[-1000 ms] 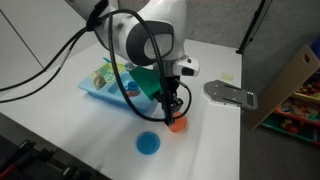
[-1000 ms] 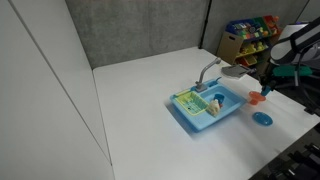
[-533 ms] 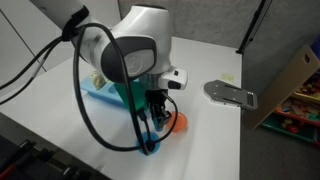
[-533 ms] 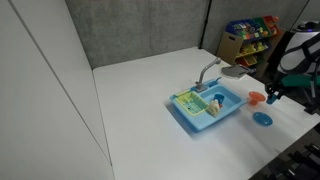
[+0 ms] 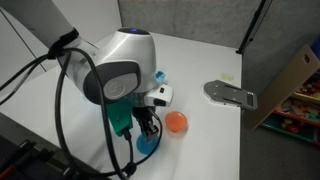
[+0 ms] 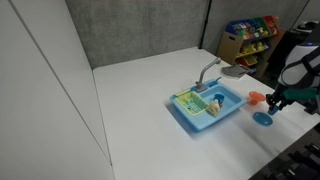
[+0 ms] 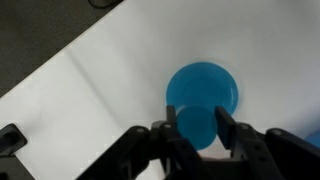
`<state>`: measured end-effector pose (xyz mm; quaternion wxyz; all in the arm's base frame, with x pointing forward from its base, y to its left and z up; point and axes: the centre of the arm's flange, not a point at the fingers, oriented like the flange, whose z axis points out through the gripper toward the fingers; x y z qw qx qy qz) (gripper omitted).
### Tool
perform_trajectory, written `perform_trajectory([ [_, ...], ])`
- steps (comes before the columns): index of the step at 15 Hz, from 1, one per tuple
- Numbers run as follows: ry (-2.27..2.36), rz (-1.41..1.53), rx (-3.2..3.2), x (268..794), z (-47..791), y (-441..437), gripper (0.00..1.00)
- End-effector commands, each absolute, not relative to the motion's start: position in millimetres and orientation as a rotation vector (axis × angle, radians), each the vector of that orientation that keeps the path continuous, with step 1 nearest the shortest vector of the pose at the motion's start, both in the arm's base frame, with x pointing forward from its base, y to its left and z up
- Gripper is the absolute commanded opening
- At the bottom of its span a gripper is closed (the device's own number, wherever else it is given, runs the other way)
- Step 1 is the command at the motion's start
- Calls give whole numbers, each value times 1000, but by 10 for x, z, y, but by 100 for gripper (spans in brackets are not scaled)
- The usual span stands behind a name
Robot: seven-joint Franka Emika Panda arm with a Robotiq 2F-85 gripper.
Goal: Put the blue cup on the blue plate
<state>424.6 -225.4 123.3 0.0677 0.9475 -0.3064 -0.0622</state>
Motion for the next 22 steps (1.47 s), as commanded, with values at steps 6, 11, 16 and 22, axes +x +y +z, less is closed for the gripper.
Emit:
perform_trajectory([
  [6, -852, -199, 2843, 4198, 895, -2156, 17],
  [11, -828, -189, 2840, 4254, 813, -2108, 17],
  [16, -812, -174, 2835, 4300, 772, -2104, 17],
  [22, -809, -171, 2829, 4342, 728, -2130, 17],
])
